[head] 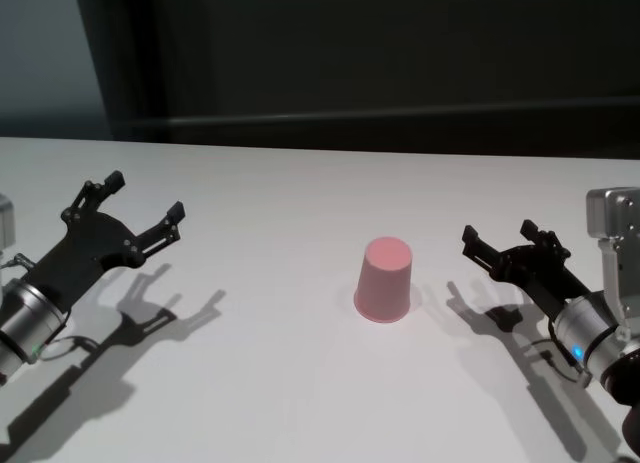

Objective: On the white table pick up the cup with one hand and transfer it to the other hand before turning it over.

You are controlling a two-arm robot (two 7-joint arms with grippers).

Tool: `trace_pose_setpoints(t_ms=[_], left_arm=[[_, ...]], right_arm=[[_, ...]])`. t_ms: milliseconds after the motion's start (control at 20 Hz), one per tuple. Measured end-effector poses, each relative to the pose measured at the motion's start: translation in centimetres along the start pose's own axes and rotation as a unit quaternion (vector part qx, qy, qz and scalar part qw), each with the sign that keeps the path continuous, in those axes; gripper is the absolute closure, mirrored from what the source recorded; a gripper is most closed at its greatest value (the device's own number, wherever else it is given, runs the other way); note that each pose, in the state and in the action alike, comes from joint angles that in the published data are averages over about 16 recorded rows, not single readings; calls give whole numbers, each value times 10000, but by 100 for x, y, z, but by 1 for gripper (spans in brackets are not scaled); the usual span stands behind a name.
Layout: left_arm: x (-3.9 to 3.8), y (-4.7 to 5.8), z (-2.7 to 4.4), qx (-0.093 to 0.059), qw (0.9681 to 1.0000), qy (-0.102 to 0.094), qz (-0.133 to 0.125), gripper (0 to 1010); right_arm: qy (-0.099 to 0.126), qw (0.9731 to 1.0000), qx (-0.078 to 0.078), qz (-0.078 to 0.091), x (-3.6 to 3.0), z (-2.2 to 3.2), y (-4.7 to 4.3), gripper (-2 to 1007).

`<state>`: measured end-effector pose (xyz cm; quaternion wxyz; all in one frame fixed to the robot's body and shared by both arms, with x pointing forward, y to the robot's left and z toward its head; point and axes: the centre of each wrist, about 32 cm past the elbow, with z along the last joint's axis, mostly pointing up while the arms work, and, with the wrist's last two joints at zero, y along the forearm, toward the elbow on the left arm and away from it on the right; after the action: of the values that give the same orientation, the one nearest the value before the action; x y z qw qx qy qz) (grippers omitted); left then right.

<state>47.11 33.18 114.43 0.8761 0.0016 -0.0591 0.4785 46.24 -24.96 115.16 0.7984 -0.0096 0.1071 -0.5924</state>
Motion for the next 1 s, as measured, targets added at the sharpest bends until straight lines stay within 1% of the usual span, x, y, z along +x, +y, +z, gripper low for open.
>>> trace_pose_setpoints(t_ms=[1000], left_arm=[[0,0,0,0,10000,0,0,9]], right_arm=[[-13,10000,6,18,-6,13,8,3]])
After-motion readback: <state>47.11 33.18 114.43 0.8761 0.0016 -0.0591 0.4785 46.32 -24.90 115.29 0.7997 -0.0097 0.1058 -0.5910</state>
